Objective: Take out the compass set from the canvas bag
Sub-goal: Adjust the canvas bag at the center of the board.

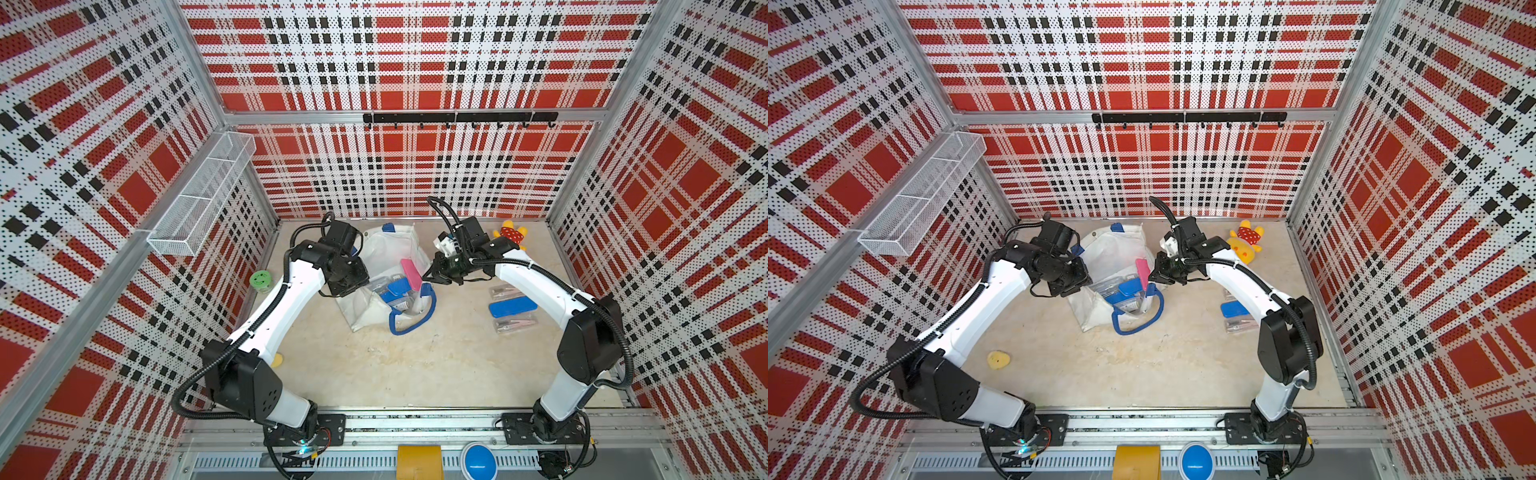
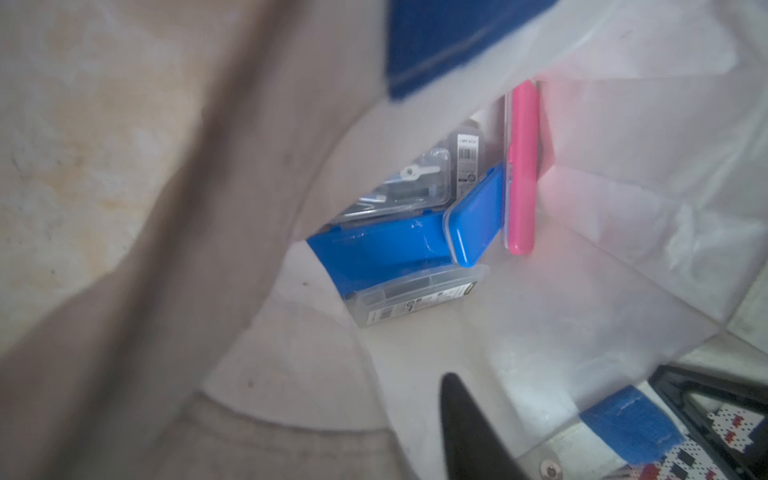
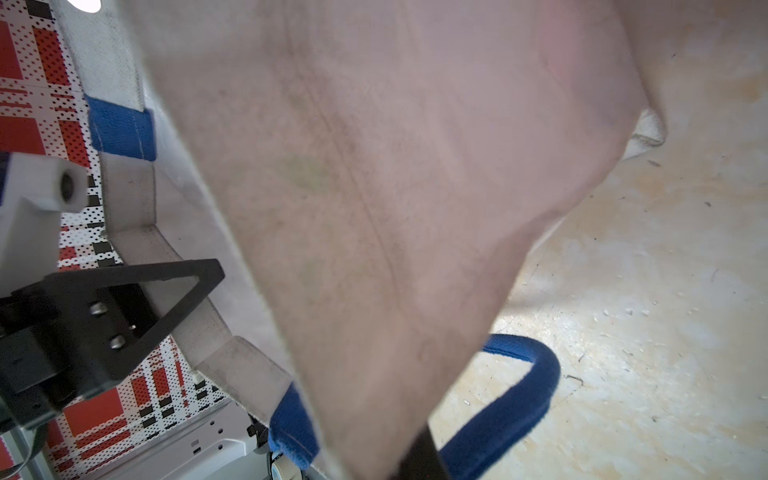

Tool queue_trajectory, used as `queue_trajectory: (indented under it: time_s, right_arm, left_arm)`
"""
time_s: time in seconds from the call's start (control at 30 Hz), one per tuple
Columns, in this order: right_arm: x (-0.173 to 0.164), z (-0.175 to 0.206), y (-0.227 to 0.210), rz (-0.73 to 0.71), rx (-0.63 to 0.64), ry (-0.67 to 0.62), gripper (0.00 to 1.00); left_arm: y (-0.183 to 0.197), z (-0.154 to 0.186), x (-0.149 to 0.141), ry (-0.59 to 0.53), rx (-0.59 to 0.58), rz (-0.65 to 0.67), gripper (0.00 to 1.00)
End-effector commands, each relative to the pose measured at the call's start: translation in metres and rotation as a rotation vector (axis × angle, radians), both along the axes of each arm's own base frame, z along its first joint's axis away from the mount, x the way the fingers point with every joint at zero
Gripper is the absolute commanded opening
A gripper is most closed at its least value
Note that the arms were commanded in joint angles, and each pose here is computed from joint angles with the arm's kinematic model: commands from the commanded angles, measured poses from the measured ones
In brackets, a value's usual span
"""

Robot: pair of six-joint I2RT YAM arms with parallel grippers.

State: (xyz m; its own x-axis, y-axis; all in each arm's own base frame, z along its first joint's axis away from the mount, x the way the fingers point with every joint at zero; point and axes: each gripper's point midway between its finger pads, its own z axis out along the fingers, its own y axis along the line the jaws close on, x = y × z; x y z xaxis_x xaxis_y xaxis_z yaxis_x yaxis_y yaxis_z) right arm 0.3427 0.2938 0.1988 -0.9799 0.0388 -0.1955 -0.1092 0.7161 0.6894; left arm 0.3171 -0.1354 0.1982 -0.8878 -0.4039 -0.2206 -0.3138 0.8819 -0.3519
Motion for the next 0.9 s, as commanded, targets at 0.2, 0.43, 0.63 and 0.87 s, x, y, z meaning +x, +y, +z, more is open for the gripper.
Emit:
queue_trajectory:
  time_s: [0.2,0.43,0.63,0.87]
  right_arm:
    - [0.005,-0.006,-0.004,-0.032,0.004,-0.012,0.0]
    - [0.003,-0.006,-0.003,-0.046,0.025,-0.008,0.07]
    - [-0.001,0.035,-0.043,-0.16,-0.112,-0.141,0.45]
    - [-0.044,0.091,-0.045,-0.18,-0.138,-0.238,0.34]
  left_arm:
    - [-0.003,0.014,-0.07,0.004,-0.07,-0.055,0.0]
    - [-0.022,-0.031,-0.111,0.043,-0.115,-0.026,0.0]
    - [-0.039,-0.035,-0.112,-0.025,-0.138,-0.017,0.0]
    - [-0.049,-0.035,-0.113,-0.064,-0.148,0.005,0.0]
